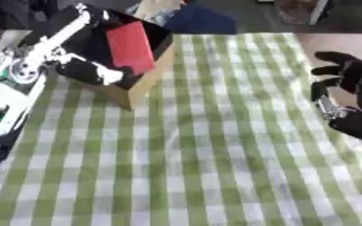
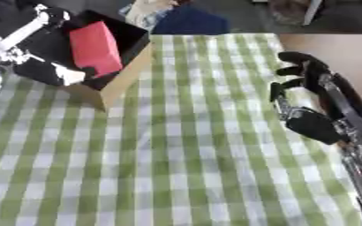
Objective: Pick up objects on the table and place them in the box.
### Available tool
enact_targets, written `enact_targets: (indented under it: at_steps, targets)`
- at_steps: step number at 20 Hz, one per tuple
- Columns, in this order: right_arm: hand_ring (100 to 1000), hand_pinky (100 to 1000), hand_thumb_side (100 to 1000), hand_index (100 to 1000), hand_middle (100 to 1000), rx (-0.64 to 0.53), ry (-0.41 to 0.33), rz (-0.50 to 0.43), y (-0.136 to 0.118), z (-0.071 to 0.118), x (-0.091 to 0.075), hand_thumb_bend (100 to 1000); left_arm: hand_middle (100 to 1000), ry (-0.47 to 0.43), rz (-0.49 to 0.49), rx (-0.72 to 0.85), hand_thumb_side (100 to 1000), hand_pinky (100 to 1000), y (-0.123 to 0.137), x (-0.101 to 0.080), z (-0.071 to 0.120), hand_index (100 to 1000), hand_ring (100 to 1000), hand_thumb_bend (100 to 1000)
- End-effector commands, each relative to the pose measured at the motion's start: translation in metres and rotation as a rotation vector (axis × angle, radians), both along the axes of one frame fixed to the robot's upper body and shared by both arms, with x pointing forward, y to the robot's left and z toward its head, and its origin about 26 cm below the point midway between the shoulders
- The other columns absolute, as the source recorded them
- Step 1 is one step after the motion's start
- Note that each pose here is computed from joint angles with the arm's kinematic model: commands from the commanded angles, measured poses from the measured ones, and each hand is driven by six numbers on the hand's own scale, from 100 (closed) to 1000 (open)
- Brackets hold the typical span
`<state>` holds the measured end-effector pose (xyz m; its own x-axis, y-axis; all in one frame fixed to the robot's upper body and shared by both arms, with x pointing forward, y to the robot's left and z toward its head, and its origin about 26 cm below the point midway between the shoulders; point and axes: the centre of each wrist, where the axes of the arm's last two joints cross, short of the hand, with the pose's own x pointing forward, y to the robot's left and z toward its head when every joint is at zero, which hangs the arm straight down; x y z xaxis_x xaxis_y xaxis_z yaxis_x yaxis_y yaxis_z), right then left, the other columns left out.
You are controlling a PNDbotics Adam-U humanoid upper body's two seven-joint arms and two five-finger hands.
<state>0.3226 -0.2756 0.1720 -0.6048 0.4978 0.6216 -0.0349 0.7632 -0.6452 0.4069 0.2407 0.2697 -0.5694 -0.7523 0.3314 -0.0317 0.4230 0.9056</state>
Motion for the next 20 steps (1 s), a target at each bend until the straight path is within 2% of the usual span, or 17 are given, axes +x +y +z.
enact_targets:
  at_steps: [1, 4, 10, 13, 17, 20]
  targets:
    - [817, 714, 411, 914, 894, -0.009, -0.019, 0.019, 0.001, 0.008, 0.001, 100, 479, -0.052, 0.061, -0.010, 148, 745, 0.013, 0.009, 0.017, 652, 550, 435]
    - [817, 714, 413, 914, 894, -0.014, -0.016, 0.033, 0.003, 0.008, 0.001, 100, 478, -0.053, 0.160, -0.044, 145, 743, 0.019, 0.021, 0.027, 650, 548, 439]
    - [817, 714, 416, 914, 894, -0.016, -0.014, 0.053, 0.007, 0.009, 0.002, 100, 476, -0.043, 0.392, -0.120, 131, 739, 0.031, 0.047, 0.027, 647, 547, 444]
    - [817, 714, 416, 914, 894, -0.017, -0.013, 0.055, 0.007, 0.009, 0.002, 100, 476, -0.054, 0.454, -0.108, 131, 739, 0.035, 0.058, 0.018, 647, 547, 444]
    - [817, 714, 421, 913, 893, -0.016, -0.012, 0.055, 0.007, 0.008, 0.002, 100, 479, -0.064, 0.474, -0.092, 139, 739, 0.042, 0.070, 0.003, 651, 551, 457]
    - [817, 714, 422, 913, 893, -0.015, -0.011, 0.058, 0.008, 0.008, 0.002, 100, 504, 0.010, 0.546, -0.074, 155, 739, 0.053, 0.077, -0.015, 673, 571, 484]
